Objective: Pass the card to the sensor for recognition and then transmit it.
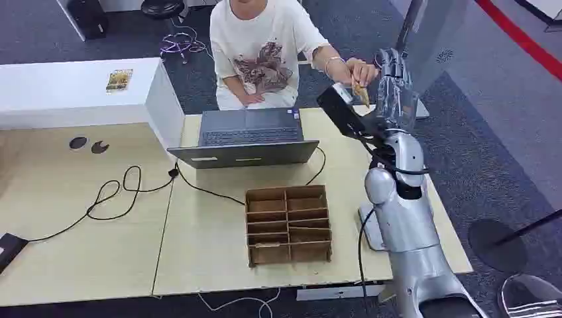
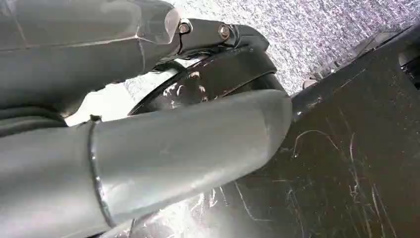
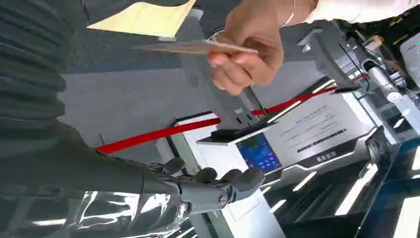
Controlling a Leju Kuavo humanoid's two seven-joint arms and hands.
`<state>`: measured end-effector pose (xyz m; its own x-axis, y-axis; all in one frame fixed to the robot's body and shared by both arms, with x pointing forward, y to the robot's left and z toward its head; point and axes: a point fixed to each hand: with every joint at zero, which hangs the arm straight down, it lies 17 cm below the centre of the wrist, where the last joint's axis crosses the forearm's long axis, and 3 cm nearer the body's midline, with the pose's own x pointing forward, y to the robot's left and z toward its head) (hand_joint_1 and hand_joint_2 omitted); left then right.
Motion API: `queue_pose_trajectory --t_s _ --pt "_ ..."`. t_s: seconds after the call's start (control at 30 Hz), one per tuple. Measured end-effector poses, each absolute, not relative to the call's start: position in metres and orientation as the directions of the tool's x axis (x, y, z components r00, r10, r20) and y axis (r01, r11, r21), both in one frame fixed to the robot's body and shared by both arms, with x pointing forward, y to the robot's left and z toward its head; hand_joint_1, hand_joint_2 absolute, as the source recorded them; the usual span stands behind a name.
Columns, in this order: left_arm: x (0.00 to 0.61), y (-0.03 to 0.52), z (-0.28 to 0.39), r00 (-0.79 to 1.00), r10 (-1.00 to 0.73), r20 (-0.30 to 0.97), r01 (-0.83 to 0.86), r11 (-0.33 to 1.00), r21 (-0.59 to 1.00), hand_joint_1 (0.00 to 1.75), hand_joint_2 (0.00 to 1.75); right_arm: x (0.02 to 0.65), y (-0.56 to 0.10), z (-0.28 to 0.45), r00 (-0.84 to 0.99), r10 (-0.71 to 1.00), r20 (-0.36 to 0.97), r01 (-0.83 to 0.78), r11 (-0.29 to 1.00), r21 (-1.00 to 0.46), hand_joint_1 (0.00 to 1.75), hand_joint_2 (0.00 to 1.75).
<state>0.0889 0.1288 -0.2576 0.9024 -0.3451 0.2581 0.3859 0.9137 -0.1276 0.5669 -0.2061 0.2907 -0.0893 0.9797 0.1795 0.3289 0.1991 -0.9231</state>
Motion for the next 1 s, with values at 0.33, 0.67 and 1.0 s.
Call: queue_pose_trajectory --t_s 0.33,0.67,1.0 --pt "0.089 0.128 -0.257 0.902 -0.346 0.258 0.388 0.912 -0.132 0.00 0.00 0.579 -0.214 0.295 -0.049 0.981 0.186 0.325 0.192 -0.926 1.48 1.75" --pt "0.089 0.128 -0.257 0.900 -0.351 0.258 0.393 0.910 -0.131 0.00 0.00 0.581 -0.220 0.290 -0.030 0.983 0.181 0.316 0.181 -0.931 1.75 1.75" --pt "0.089 0.129 -0.257 0.900 -0.352 0.258 0.394 0.910 -0.131 0.00 0.00 0.581 -0.223 0.290 -0.024 0.982 0.187 0.318 0.184 -0.930 1.75 1.75"
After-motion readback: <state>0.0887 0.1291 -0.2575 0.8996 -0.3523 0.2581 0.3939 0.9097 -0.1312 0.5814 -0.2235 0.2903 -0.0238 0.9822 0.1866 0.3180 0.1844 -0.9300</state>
